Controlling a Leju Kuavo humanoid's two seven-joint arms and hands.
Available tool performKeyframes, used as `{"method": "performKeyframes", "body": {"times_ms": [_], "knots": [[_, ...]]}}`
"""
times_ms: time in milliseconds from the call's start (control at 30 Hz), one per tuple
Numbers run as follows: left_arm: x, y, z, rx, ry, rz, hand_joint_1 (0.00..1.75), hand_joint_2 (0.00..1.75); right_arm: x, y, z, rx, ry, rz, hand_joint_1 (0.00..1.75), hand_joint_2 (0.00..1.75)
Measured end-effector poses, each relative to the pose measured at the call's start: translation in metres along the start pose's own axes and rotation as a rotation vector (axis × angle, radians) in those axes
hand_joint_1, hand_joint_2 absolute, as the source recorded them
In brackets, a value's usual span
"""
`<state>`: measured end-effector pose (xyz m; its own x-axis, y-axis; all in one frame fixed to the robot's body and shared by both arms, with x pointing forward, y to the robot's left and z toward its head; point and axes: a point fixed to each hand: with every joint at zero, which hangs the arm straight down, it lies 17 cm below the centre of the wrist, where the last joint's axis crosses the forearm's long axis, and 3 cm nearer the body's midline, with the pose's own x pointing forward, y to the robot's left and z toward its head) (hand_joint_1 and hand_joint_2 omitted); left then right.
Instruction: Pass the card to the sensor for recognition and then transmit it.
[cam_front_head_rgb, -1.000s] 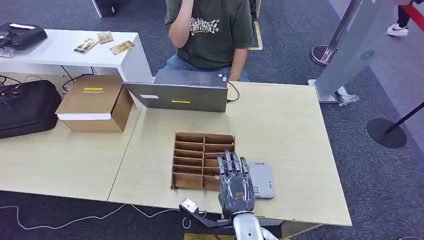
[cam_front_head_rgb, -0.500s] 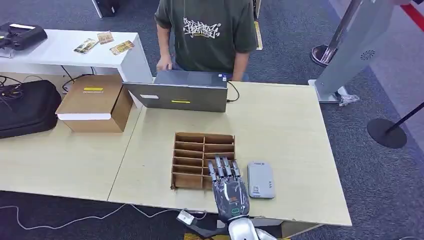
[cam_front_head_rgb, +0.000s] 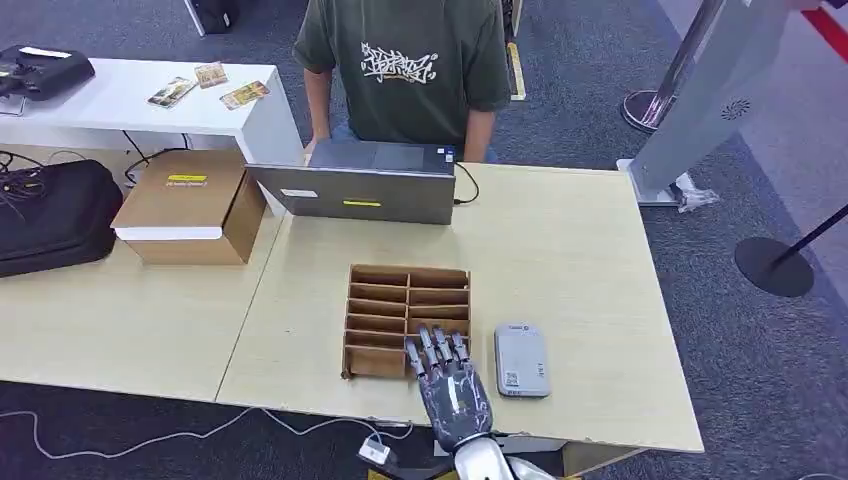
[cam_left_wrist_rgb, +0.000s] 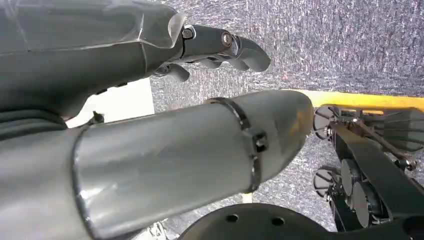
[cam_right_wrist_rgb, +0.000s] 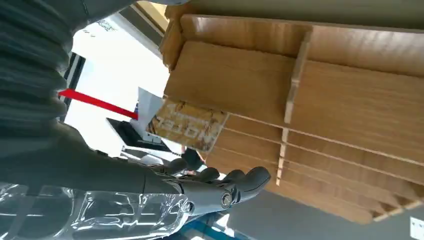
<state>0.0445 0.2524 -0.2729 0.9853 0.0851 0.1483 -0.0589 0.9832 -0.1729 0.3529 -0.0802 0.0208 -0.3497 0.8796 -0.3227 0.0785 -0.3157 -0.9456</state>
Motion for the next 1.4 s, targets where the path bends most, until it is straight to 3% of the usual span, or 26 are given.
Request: {"method": "performKeyframes", "body": {"times_ms": [333, 967, 1400], "knots": [[0.000, 0.003, 0.000, 0.004, 0.000, -0.006, 0.00, 0.00, -0.007, 0.001, -0.002, 0.007, 0.037, -0.007, 0.00, 1.75], [0.001, 0.002, 0.000, 0.004, -0.004, 0.000, 0.00, 0.00, -0.038, -0.063, -0.011, -0.141, 0.131, -0.078, 0.00, 1.75], [0.002, 0.003, 0.000, 0.007, -0.003, 0.000, 0.00, 0.00, -0.040, -0.039, -0.019, -0.103, 0.074, -0.081, 0.00, 1.75]]}}
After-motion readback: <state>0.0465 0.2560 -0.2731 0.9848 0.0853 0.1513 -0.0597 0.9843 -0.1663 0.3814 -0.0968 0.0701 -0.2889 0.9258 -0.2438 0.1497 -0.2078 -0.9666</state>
